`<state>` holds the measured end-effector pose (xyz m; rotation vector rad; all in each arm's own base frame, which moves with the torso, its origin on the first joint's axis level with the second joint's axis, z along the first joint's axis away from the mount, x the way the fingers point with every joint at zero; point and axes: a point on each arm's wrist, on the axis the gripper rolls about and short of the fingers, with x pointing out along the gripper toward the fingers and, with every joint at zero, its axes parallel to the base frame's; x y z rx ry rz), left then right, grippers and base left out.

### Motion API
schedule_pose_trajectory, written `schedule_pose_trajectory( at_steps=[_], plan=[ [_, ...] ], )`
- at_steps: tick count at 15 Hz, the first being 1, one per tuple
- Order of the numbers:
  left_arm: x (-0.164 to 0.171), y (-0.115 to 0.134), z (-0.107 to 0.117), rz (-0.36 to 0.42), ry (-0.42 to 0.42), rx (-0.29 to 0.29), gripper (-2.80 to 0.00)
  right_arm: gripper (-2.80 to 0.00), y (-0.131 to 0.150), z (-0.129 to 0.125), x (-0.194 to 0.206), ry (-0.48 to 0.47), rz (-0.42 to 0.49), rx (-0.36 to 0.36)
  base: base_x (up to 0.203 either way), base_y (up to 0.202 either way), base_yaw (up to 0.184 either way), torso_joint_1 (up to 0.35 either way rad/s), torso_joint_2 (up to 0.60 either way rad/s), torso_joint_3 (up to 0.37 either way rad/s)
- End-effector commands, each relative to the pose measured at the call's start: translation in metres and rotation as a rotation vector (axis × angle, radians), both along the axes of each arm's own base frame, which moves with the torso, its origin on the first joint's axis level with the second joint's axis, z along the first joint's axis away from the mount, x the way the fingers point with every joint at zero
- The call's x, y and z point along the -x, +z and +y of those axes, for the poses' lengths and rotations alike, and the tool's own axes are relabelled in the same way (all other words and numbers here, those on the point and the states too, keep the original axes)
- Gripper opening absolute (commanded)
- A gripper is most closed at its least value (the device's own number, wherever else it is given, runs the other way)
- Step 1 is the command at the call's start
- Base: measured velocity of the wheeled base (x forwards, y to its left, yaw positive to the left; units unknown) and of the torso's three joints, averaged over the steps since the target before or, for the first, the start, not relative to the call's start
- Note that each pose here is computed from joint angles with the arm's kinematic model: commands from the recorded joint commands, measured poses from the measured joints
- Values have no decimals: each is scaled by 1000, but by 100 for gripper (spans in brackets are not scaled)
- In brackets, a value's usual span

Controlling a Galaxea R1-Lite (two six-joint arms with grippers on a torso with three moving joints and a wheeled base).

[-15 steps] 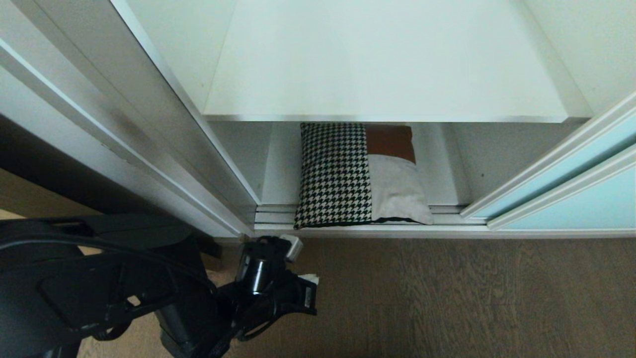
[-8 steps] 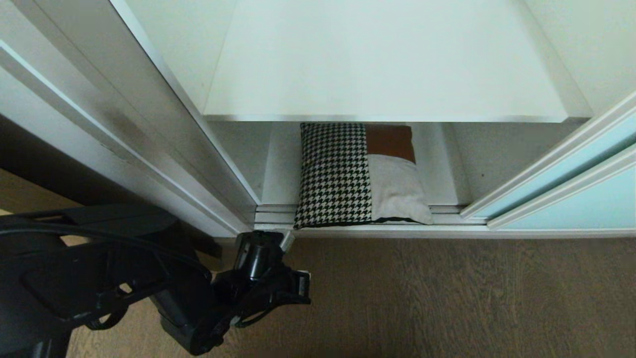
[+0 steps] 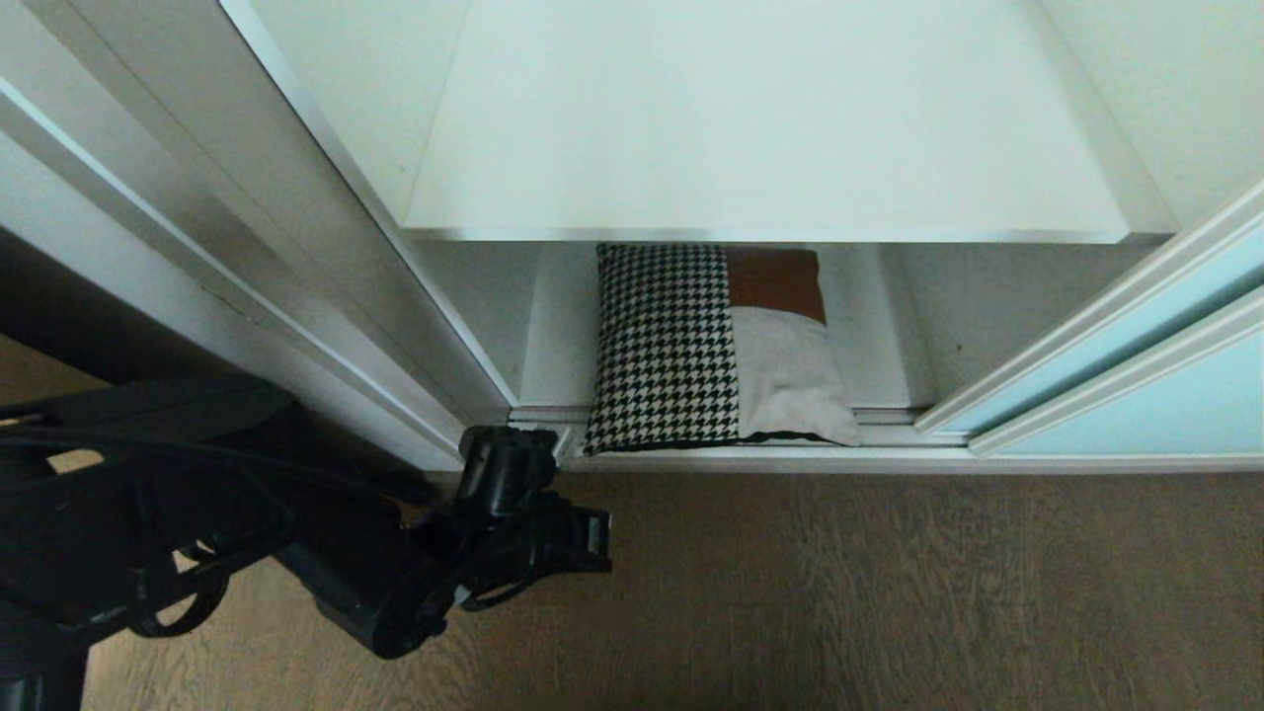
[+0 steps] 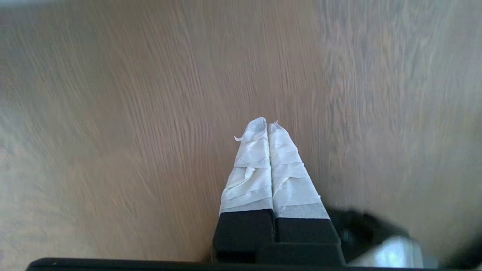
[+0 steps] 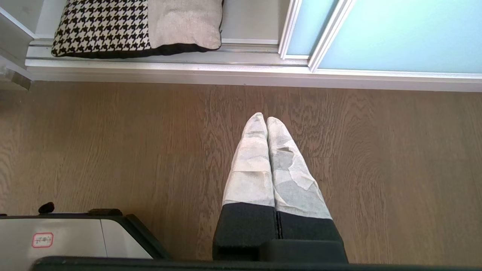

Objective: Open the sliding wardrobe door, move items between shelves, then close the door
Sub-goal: Close the door

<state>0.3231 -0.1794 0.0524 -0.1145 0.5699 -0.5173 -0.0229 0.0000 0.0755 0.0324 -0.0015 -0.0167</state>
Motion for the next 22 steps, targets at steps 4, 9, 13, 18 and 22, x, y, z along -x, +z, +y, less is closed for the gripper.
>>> schedule_pose_trajectory(
  at_steps=[4, 9, 13, 18, 22],
  plan=[
    [-29, -10, -18, 40, -64, 16, -280, -280, 0, 0, 0, 0, 1, 0, 0, 0, 0, 0, 0, 0],
    [-58, -23, -36, 24, -86, 37, -280, -280, 0, 0, 0, 0, 1, 0, 0, 0, 0, 0, 0, 0],
    [-86, -27, -52, 3, -86, 48, -280, -280, 0, 0, 0, 0, 1, 0, 0, 0, 0, 0, 0, 0],
    [-112, -38, -66, -28, -86, 63, -280, -280, 0, 0, 0, 0, 1, 0, 0, 0, 0, 0, 0, 0],
    [-129, -56, -75, -44, -84, 64, -280, -280, 0, 0, 0, 0, 1, 0, 0, 0, 0, 0, 0, 0]
  ],
)
